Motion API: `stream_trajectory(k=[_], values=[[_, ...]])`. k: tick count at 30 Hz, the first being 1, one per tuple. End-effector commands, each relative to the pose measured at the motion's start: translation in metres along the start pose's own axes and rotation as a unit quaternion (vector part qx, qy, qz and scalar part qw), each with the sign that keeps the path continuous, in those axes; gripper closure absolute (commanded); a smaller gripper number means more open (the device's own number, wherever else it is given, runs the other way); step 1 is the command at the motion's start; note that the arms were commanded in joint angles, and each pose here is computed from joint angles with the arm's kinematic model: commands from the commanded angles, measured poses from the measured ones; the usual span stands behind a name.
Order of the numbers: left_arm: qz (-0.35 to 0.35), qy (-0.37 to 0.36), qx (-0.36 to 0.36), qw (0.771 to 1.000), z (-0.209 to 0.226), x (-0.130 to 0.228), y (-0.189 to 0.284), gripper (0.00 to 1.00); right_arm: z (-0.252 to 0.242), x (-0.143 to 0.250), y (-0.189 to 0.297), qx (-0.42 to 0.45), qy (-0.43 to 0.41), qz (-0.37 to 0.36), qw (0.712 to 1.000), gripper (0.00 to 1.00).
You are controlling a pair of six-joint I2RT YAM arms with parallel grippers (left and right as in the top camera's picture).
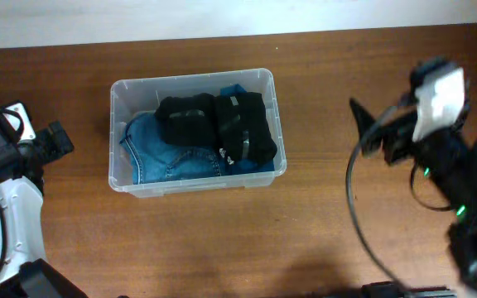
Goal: Pack container
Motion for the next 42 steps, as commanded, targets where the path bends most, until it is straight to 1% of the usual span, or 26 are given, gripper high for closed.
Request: stream_trajectory(k=[1, 2, 3, 5, 6, 8, 11, 16, 20, 24, 27, 42], values=[[-0.015, -0.001, 0.004, 1.000, 0.000, -0.009, 0.007, 0.01, 0.012, 0.057, 0.010, 0.006, -0.003, -0.005, 1.000, 0.02], [-0.015, -0.001, 0.003, 1.000, 0.000, -0.009, 0.007, 0.00, 0.015, 0.071, 0.012, 0.012, -0.001, -0.012, 1.000, 0.02], [-0.015, -0.001, 0.003, 1.000, 0.000, -0.009, 0.007, 0.01, 0.020, 0.094, 0.015, 0.018, 0.002, -0.021, 1.000, 0.02], [-0.015, -0.001, 0.003, 1.000, 0.000, -0.009, 0.007, 0.01, 0.025, 0.115, 0.016, 0.022, 0.002, -0.026, 0.999, 0.02], [-0.015, -0.001, 0.003, 1.000, 0.000, -0.009, 0.007, 0.00, 0.031, 0.133, 0.017, 0.023, 0.003, -0.028, 0.999, 0.02], [-0.015, -0.001, 0.003, 1.000, 0.000, -0.009, 0.007, 0.01, 0.037, 0.163, 0.018, 0.028, 0.001, -0.021, 0.999, 0.02], [-0.015, -0.001, 0.003, 1.000, 0.000, -0.009, 0.007, 0.01, 0.041, 0.197, 0.020, 0.049, -0.007, -0.007, 0.999, 0.02], [-0.015, -0.001, 0.004, 1.000, 0.000, -0.009, 0.007, 0.01, 0.036, 0.243, 0.022, 0.116, -0.054, 0.014, 0.992, 0.02], [-0.015, -0.001, 0.003, 1.000, 0.000, -0.009, 0.007, 0.01, 0.037, 0.270, 0.020, 0.136, -0.060, 0.033, 0.988, 0.02], [-0.015, -0.001, 0.003, 1.000, 0.000, -0.009, 0.007, 0.01, 0.039, 0.291, 0.018, 0.144, -0.063, 0.048, 0.986, 0.02], [-0.015, -0.001, 0.003, 1.000, 0.000, -0.009, 0.007, 0.01, 0.034, 0.291, 0.019, 0.163, -0.060, 0.047, 0.984, 0.02], [-0.015, -0.001, 0.003, 1.000, 0.000, -0.009, 0.007, 0.00, 0.034, 0.289, 0.020, 0.162, -0.059, 0.040, 0.984, 0.02]])
Point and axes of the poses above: each gripper's point midway between its finger pads, its own y axis back along the fingers, its own z axis along the line the jaws close on, x = y × z, the point moved 5 cm from there along y, back along the fingers
